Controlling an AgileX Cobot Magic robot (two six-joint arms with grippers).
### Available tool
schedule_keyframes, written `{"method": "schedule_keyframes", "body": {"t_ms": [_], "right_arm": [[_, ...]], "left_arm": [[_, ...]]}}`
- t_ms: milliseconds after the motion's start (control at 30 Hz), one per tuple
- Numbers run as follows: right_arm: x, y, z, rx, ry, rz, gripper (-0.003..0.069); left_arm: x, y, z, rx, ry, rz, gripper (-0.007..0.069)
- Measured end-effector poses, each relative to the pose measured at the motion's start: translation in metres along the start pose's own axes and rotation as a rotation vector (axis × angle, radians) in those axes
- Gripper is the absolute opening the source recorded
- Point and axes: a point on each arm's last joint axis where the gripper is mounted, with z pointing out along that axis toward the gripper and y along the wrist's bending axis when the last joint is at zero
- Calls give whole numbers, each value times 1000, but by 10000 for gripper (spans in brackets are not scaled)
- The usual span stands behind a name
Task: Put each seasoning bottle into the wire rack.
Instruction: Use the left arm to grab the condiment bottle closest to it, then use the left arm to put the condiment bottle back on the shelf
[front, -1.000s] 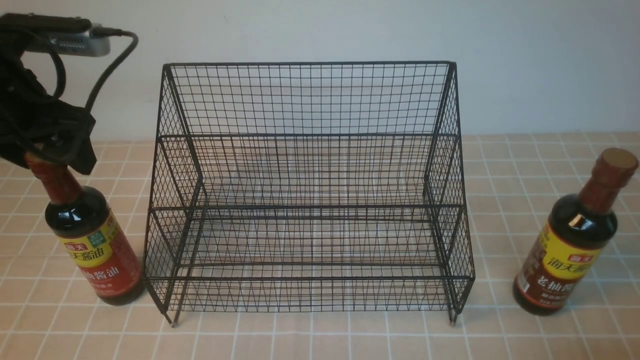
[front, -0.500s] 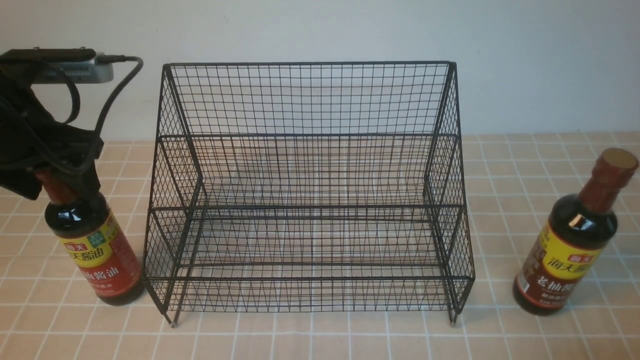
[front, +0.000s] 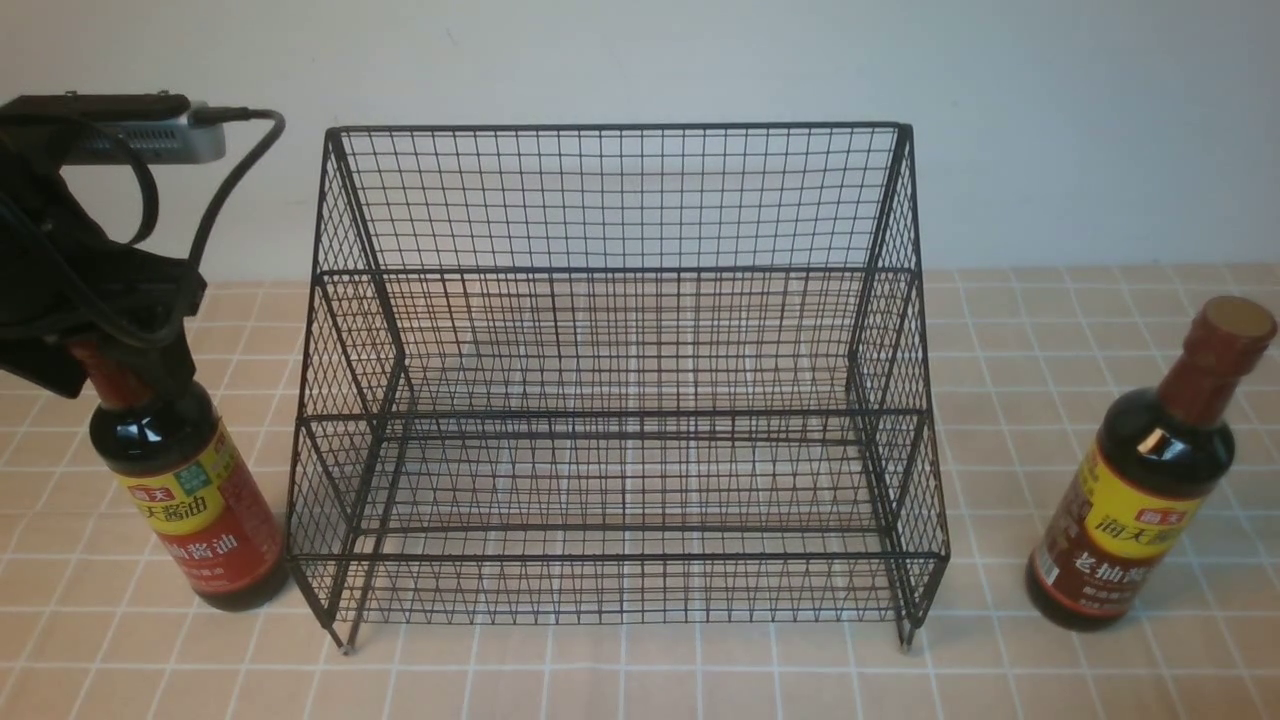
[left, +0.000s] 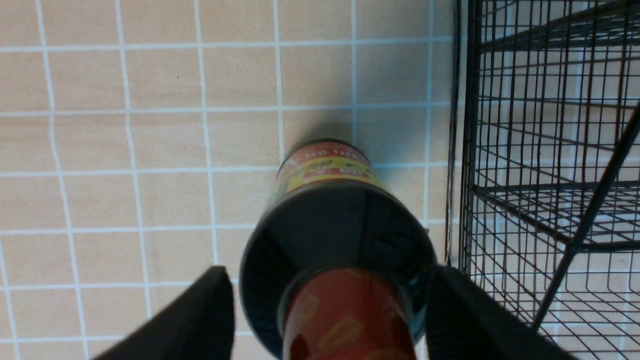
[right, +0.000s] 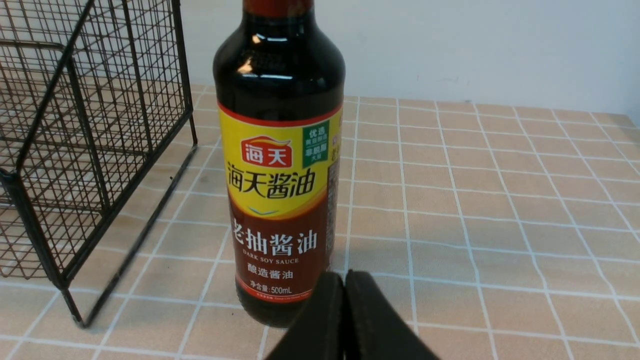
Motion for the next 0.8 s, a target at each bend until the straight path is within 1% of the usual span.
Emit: {"method": "schedule_keyframes", "body": {"t_ms": [67,100,500,600,800], "right_arm": [[0,0,0,0,0,0,-14],[0,0,0,0,0,0,-14],[0,0,0,0,-1,0,-14],[0,0,0,0,-2,0,-14],[0,0,0,0,-2,0,-14]], "left_arm": [[0,0,0,4,-1,-2,308],[0,-1,0,6,-1,-1,274],[1,-4,-4,2,-8,10,277],[2,-8,-14,-5,-34,24,277],[10,-16,-49,-3,-136,39,277]]}}
